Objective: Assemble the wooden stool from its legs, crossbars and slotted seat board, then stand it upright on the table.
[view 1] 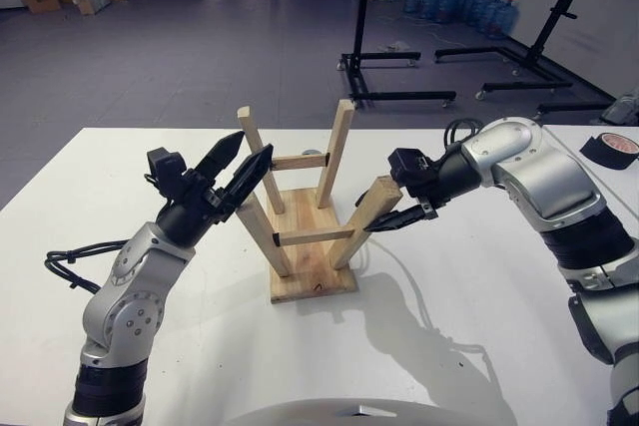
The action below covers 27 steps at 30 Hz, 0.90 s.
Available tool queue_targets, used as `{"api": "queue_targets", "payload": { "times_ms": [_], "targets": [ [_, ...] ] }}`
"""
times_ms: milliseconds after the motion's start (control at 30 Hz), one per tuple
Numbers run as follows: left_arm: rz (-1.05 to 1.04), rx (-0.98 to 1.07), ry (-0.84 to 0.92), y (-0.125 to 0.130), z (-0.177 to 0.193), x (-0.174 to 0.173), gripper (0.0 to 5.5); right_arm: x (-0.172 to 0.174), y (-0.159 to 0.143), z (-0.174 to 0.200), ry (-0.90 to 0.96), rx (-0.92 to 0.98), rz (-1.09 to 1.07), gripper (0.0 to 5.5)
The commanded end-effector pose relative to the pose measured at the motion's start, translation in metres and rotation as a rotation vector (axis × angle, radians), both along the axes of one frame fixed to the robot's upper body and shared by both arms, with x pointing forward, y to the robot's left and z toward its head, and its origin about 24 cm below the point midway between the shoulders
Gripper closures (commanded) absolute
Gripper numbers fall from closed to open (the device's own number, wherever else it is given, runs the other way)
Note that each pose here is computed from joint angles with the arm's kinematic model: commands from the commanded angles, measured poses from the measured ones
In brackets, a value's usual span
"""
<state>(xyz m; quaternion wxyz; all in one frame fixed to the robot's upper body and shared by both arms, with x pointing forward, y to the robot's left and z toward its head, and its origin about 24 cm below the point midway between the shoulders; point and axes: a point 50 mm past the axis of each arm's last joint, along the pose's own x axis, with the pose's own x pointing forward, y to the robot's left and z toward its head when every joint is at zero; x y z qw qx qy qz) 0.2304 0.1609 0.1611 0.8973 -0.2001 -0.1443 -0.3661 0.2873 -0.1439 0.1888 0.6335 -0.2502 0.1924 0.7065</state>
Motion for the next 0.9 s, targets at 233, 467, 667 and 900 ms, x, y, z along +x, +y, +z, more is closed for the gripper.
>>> {"api": "queue_targets", "payload": {
  "times_ms": [233,467,667,900],
  "targets": [
    [-0.189,0.094,0.288,-0.061,-0.049,0.006,1.6,-0.022,0.054,-0.079,0.231,-0.14,0.119,3.47],
    [-0.14,0.093,0.261,-0.046,-0.044,0.01,1.6,-0.018,0.044,-0.07,0.174,-0.119,0.104,3.47],
    [-0.12,0.096,0.238,-0.036,-0.039,0.011,1.6,-0.014,0.042,-0.054,0.125,-0.093,0.116,3.47],
    [-0.125,0.101,0.238,-0.04,-0.042,0.011,1.6,-0.005,0.041,-0.042,0.055,-0.092,0.11,3.47]
  ]
}}
